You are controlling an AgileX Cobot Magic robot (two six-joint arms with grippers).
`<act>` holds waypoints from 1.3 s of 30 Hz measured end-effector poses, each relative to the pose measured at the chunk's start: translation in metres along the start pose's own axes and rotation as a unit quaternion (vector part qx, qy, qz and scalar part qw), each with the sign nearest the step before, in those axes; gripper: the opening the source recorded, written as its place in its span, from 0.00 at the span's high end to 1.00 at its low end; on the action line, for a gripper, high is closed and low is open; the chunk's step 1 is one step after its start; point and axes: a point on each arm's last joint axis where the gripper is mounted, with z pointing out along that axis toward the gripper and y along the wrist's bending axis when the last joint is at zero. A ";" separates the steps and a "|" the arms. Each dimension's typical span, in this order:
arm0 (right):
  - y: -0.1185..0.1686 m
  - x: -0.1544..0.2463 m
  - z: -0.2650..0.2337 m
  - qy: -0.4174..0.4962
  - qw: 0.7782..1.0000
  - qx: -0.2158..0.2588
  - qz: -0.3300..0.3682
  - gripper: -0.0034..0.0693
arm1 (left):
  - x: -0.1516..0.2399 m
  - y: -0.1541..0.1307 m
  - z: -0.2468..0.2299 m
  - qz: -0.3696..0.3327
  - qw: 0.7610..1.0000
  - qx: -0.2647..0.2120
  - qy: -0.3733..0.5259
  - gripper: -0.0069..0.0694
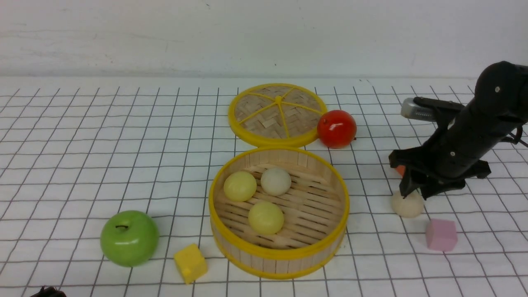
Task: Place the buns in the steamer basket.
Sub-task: Use the right arm to grab a steamed stuffed bun, then use the right arm to put the steamed stuffed bun into the steamer
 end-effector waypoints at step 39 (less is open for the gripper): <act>0.068 0.018 -0.069 -0.058 0.987 -0.083 -0.122 0.95 | 0.000 0.000 0.000 0.000 1.000 0.000 0.000 0.76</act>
